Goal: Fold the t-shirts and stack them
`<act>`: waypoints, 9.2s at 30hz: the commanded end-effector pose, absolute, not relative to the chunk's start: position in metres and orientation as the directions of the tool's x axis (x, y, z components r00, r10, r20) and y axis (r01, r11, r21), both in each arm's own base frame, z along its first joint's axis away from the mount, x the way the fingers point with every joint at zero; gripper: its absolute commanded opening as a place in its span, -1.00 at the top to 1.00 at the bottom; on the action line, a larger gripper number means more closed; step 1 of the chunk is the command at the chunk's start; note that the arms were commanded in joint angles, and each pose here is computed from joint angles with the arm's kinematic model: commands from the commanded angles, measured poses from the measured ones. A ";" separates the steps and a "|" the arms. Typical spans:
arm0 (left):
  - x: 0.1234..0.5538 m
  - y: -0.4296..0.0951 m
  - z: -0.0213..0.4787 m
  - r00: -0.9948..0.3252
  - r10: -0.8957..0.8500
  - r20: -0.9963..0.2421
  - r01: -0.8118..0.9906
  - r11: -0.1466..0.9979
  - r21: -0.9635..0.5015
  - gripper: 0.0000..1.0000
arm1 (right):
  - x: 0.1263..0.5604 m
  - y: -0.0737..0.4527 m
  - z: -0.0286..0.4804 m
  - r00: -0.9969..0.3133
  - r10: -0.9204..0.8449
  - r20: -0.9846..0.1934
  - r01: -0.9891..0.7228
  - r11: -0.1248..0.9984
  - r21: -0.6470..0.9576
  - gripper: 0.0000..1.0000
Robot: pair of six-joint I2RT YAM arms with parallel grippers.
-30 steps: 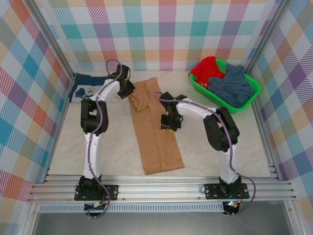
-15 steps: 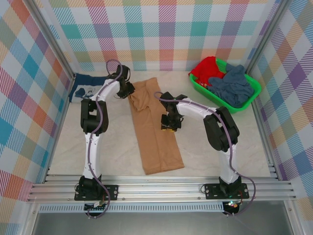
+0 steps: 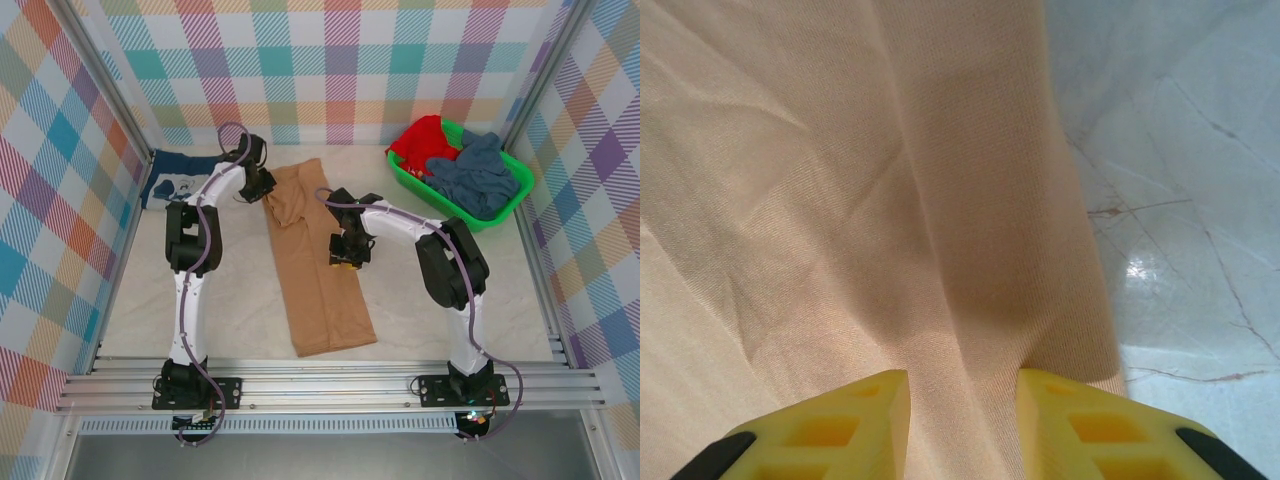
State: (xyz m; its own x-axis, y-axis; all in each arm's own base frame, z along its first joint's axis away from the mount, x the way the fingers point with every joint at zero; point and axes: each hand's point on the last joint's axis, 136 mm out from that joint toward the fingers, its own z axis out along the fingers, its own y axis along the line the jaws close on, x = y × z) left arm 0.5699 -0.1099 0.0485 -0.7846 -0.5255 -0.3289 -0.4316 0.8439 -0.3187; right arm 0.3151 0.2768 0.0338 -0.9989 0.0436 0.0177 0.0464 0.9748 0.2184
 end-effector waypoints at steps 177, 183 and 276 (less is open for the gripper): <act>0.363 -0.170 0.140 -0.694 -0.709 -0.126 -0.523 0.617 -0.589 1.00 | 0.353 0.266 0.145 -0.977 0.156 0.147 0.213 0.776 0.594 1.00; 0.430 -0.164 0.124 -0.690 -0.711 -0.132 -0.534 0.624 -0.570 1.00 | 0.419 0.269 0.131 -0.971 0.193 0.141 0.239 0.771 0.590 1.00; 0.331 -0.196 0.051 -0.870 -0.491 -0.047 -0.425 0.795 -0.434 1.00 | 0.299 0.255 0.052 -0.984 0.108 0.144 0.168 0.832 0.528 1.00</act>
State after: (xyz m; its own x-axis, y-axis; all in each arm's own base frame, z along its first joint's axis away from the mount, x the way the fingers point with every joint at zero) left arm 0.3525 -0.1928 0.0323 -0.8381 -0.5444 -0.0360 -0.4769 0.7630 -0.4363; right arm 0.3258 0.2534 0.0340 -0.9761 0.1650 0.1412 0.2146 0.8319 0.5118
